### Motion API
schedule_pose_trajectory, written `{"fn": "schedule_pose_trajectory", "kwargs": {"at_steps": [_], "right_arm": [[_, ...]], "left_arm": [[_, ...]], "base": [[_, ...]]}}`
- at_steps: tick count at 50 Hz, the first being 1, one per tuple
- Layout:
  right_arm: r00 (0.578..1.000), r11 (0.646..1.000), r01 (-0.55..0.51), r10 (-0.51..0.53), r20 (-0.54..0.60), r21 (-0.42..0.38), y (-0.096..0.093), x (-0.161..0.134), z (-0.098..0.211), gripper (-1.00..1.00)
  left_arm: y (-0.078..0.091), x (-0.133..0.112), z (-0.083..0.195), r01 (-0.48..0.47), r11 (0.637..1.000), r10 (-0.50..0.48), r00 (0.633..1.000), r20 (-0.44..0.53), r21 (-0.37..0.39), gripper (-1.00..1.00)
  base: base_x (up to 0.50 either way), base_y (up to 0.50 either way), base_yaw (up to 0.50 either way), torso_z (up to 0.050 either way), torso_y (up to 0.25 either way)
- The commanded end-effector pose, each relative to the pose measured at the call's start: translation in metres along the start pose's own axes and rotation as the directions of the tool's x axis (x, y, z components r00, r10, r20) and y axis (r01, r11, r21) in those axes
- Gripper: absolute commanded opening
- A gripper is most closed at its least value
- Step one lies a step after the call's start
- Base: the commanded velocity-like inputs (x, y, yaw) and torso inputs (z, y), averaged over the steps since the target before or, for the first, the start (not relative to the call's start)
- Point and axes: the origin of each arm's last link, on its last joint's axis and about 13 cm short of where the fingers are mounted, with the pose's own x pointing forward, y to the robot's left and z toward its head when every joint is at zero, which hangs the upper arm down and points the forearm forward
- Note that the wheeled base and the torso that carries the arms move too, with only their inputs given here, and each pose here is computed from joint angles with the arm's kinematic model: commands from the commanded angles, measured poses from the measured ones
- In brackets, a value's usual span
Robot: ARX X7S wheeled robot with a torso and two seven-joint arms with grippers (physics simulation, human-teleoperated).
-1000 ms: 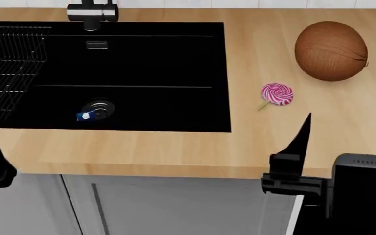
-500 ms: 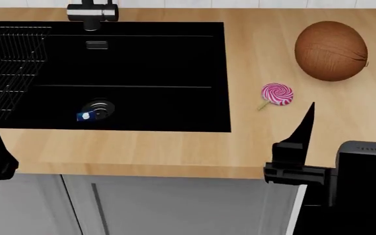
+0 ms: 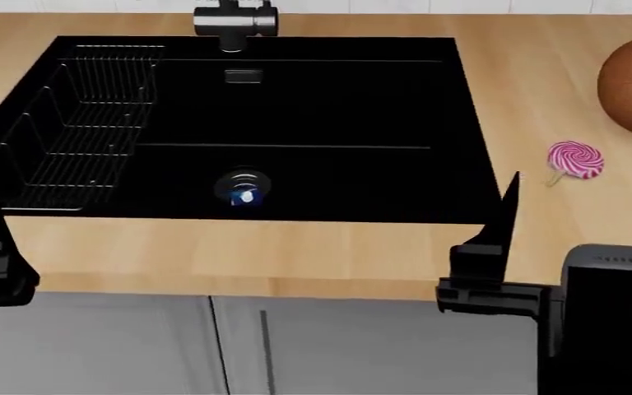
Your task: Turn the sink spout to the right.
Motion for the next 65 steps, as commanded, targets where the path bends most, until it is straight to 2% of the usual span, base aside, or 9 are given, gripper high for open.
{"fn": "schedule_pose_trajectory", "kwargs": {"at_steps": [1,3,4,29,30,31,32,36,65], "right_arm": [[1.000,1.000,-0.008,0.008,0.006,0.003,0.0014,-0.0016,0.0004,1.00],[1.000,0.999,-0.008,0.008,0.000,0.032,0.0013,-0.0019,0.0007,1.00],[1.000,1.000,-0.003,0.003,0.002,0.020,0.0009,-0.0019,0.0008,1.00],[1.000,1.000,0.006,-0.006,-0.003,0.000,-0.0003,-0.0028,-0.0011,1.00],[1.000,1.000,-0.005,0.005,-0.004,-0.006,0.0000,-0.0030,-0.0011,1.00],[1.000,1.000,0.000,0.000,-0.006,-0.004,-0.0006,-0.0030,-0.0015,1.00],[1.000,1.000,-0.001,0.001,-0.005,0.000,-0.0006,-0.0033,-0.0012,1.00],[1.000,1.000,-0.005,0.005,0.002,0.000,-0.0002,-0.0037,-0.0008,1.00],[1.000,1.000,0.001,-0.001,-0.029,0.007,-0.0001,-0.0063,-0.0070,1.00]], "left_arm": [[-0.0004,-0.0013,-0.0012,0.002,1.000,-0.002,1.000,0.001,0.007,1.00],[-0.0004,-0.0010,-0.0010,0.003,1.000,-0.003,1.000,-0.001,0.005,1.00],[-0.0007,-0.0007,-0.0019,0.012,1.000,-0.012,1.000,-0.021,-0.025,1.00],[-0.0024,0.0012,-0.0021,0.007,1.000,-0.007,1.000,-0.015,-0.014,1.00],[-0.0029,0.0012,-0.0012,0.009,1.000,-0.010,1.000,-0.015,-0.020,1.00],[-0.0034,0.0009,0.0024,0.021,0.997,-0.023,1.000,-0.016,-0.074,1.00],[-0.0036,0.0011,0.0025,0.024,0.999,-0.024,1.000,-0.008,-0.033,1.00],[-0.0033,0.0005,0.0014,0.019,0.999,-0.019,1.000,-0.011,-0.034,1.00],[-0.0042,-0.0005,-0.0032,0.009,1.000,-0.009,1.000,-0.021,-0.027,1.00]], "base": [[0.00,0.48,0.00,0.000,0.000],[0.00,0.48,0.00,0.000,0.000],[0.00,0.48,0.00,0.000,0.000],[0.00,0.48,0.00,0.000,0.000],[0.00,0.39,0.00,0.000,0.000],[0.00,0.39,0.00,0.000,0.000],[0.00,0.39,0.00,0.000,0.000],[0.00,0.38,0.00,0.000,0.000],[0.28,0.03,0.00,0.000,0.000]]}}
